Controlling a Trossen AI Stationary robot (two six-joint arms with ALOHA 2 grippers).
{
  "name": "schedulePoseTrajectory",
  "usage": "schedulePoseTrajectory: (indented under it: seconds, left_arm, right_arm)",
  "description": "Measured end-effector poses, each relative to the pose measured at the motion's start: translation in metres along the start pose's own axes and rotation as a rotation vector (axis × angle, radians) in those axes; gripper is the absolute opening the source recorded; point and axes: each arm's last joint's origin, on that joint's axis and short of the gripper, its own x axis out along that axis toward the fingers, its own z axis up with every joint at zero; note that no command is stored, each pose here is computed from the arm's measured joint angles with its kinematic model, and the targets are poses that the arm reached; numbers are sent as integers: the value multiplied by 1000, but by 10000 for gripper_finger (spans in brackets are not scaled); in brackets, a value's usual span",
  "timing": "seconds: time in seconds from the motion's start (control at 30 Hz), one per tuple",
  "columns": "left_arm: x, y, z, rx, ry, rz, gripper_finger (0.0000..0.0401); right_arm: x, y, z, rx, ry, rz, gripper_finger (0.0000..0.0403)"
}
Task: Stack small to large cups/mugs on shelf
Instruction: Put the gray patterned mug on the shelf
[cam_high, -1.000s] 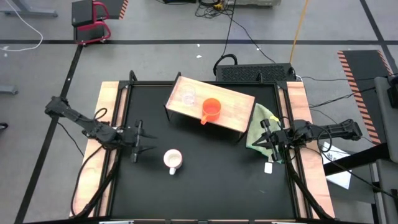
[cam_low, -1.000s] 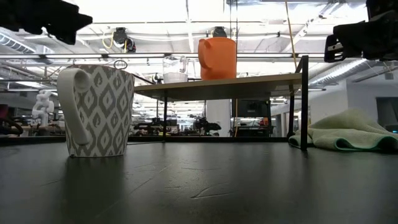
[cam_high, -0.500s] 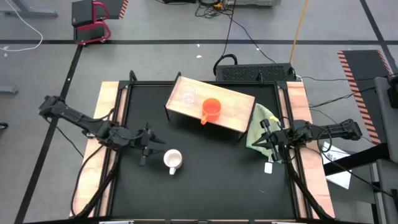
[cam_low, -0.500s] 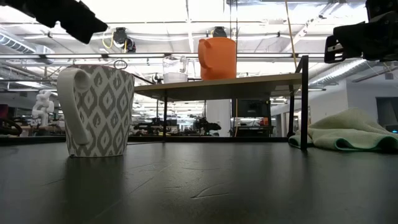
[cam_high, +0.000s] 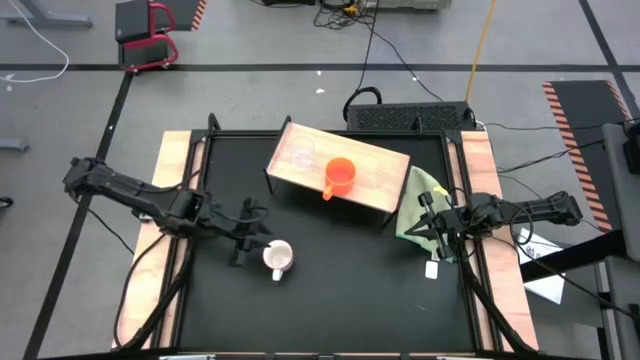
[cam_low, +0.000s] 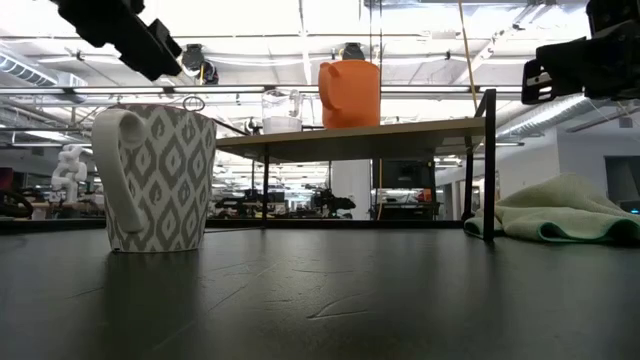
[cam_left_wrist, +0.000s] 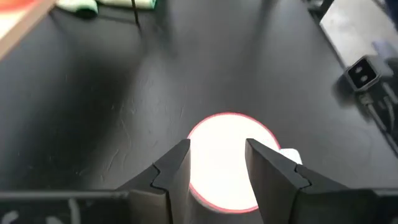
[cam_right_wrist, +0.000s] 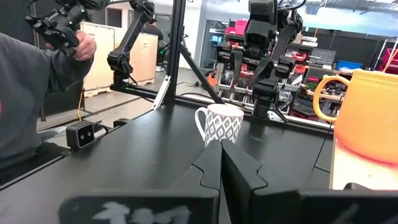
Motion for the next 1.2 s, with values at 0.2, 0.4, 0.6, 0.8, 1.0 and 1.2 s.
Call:
schedulePoseTrajectory:
  seconds: [0.2,0.4,0.6,0.8,1.0,1.2]
  left_arm:
    - [10,8,1,-11,89,14,136]
    - [17,15,7,-11,140,3,122]
    - [23,20,14,-33,215,-55,120]
    - [35,20,19,-61,300,-96,120]
    - [51,21,20,-77,376,-94,120]
    - [58,21,18,-65,397,-94,120]
  right_arm:
    - [0,0,1,3,-7,-1,0]
    - [0,0,1,3,-7,0,0]
    - [0,0,1,3,-5,-1,0]
    - [0,0,0,7,-2,0,0]
    - [0,0,-1,8,8,1,0]
    - [0,0,-1,8,9,2,0]
